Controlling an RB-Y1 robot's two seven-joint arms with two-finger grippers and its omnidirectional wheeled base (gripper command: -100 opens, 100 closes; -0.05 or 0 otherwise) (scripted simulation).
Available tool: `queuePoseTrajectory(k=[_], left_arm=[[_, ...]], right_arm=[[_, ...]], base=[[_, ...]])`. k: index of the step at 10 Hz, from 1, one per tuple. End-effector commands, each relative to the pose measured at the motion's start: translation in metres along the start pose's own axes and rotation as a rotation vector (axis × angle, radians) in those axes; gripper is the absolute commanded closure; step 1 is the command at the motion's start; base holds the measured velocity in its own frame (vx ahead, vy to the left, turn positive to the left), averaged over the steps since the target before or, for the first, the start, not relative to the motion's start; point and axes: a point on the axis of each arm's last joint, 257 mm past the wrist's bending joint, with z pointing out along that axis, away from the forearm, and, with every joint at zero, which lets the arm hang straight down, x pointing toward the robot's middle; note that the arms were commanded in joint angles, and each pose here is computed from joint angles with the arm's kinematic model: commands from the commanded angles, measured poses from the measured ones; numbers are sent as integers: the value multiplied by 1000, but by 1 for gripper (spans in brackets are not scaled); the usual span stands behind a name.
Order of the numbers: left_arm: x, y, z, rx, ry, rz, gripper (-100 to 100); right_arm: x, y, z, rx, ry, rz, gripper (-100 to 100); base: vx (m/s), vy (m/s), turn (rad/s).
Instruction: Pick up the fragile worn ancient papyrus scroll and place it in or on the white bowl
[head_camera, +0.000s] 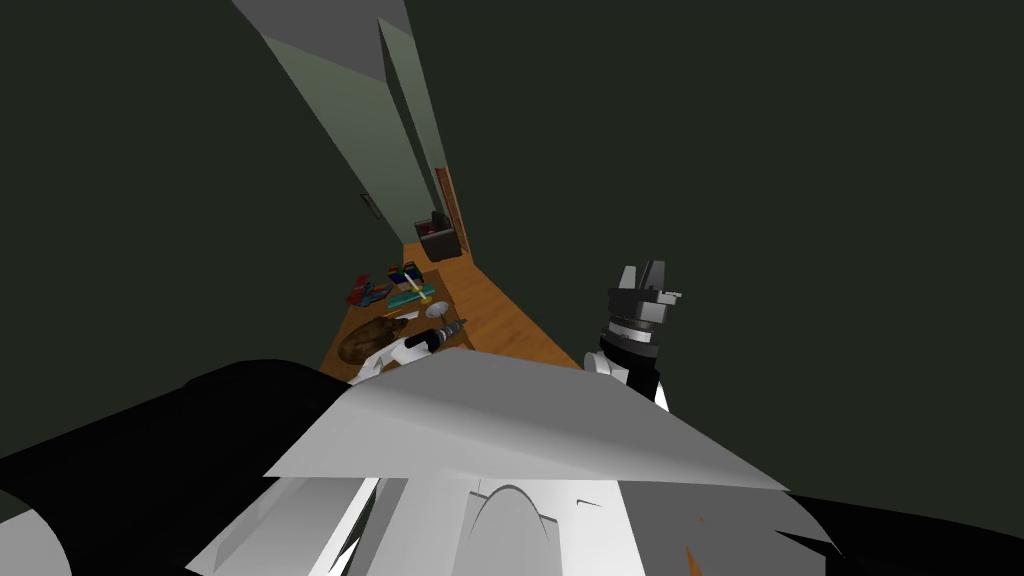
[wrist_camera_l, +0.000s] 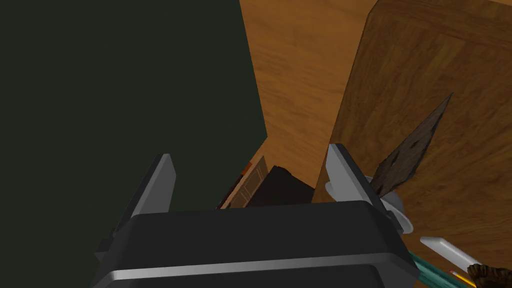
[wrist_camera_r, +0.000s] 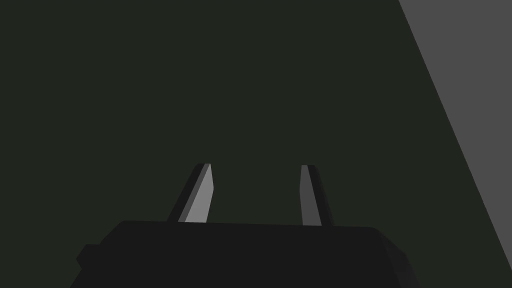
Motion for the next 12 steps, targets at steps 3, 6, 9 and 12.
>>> queuePoseTrajectory(k=[3, 6, 9, 12], left_arm=[[3, 74, -12, -197, 67, 14, -100], [4, 122, -28, -330, 107, 24, -100], [2, 163, -46, -447, 141, 32, -100], [-1, 195, -64, -544, 167, 39, -100]], right_arm=[[0, 0, 0, 0, 0, 0, 0], [0, 0, 0, 0, 0, 0, 0], [0, 0, 0, 0, 0, 0, 0], [0, 0, 0, 0, 0, 0, 0]], base=[[74, -20, -82], [63, -4, -77], [93, -7, -80], [46, -6, -61]])
